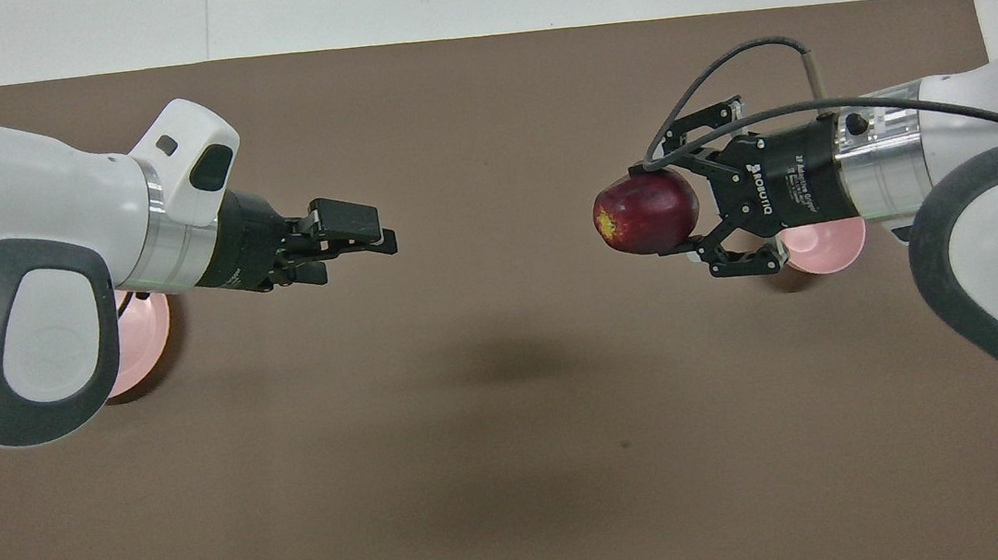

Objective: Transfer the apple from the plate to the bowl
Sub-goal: 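Open the left gripper and withdraw while the right gripper carries the apple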

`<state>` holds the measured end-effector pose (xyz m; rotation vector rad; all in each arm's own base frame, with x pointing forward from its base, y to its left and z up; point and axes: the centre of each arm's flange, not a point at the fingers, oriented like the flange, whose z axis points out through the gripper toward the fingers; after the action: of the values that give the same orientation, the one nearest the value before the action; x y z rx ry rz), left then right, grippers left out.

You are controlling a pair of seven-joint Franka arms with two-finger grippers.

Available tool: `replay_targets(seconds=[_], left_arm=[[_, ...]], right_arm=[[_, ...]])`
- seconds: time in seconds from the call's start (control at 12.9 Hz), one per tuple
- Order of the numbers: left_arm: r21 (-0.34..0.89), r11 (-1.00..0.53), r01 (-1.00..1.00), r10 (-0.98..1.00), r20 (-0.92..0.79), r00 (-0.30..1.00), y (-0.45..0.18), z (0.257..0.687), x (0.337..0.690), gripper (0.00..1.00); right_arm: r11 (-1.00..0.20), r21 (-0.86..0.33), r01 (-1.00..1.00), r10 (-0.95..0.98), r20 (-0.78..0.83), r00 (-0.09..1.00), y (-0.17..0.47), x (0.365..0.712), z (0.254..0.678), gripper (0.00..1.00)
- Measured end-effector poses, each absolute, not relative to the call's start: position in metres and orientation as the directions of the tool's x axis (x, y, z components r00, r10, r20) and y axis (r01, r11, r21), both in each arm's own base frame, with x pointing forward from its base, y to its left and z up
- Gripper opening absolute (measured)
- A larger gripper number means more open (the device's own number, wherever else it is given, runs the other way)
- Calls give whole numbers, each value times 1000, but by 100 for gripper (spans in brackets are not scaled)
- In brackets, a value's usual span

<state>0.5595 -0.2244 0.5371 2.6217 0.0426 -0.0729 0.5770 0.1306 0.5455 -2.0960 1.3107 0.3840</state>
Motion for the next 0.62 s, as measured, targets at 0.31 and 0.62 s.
replay_targets(seconds=[0.31, 0.62], left_arm=[[269, -962, -38, -52, -44, 998, -203, 524, 558, 100], [175, -984, -29, -41, -66, 997, -175, 521, 560, 100]], right_arm=[[-537, -341, -771, -702, -326, 633, 85, 580, 528, 78], [-788, -219, -576, -554, -155, 818, 43, 592, 478, 78]])
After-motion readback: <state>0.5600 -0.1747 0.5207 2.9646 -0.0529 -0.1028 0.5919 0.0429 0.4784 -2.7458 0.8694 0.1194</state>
